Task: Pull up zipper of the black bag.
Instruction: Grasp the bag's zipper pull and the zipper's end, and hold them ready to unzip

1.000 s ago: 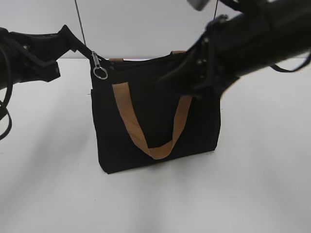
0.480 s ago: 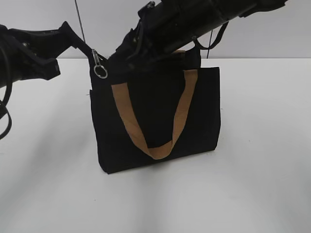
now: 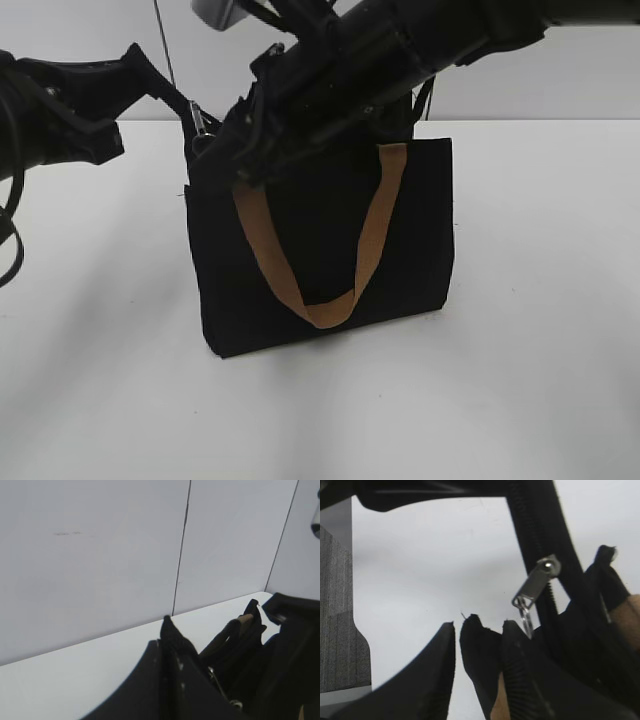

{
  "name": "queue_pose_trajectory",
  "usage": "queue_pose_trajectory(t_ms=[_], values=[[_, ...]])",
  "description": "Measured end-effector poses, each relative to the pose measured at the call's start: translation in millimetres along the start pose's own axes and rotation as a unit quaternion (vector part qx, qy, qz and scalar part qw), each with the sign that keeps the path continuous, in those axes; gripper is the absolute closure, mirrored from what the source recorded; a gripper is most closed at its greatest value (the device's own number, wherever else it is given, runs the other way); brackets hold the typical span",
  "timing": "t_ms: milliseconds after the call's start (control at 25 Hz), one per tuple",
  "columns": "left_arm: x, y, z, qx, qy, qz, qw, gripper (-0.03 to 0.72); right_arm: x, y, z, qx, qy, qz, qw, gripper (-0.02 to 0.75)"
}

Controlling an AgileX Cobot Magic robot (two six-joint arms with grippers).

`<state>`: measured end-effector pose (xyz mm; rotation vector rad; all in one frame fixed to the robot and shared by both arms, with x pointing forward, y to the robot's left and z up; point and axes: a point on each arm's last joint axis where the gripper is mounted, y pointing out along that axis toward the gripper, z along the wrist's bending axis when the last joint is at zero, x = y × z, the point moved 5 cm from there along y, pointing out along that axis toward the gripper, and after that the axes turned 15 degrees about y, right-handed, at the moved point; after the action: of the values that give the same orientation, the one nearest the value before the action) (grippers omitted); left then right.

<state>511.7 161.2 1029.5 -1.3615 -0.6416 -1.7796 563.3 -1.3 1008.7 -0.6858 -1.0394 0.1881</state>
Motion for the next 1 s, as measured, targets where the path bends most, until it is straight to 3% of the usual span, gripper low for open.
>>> queue_pose_trajectory(t_ms=[320, 640, 1000], values=[[0.1, 0.0, -0.1, 0.0, 0.0, -0.001, 1.0, 0.695, -1.8, 6.7, -0.2, -0.004, -0.001, 0.002, 1.0, 0.485], [0.1, 0.0, -0.1, 0.0, 0.0, -0.001, 1.0, 0.695, -14.3, 6.0, -3.8, -0.015, -0.016, 0.046, 0.999, 0.489], [0.1, 0.0, -0.1, 0.0, 0.0, -0.001, 1.0, 0.695, -8.5, 6.2, -8.0, -0.031, -0.002, 0.026, 0.999, 0.49]])
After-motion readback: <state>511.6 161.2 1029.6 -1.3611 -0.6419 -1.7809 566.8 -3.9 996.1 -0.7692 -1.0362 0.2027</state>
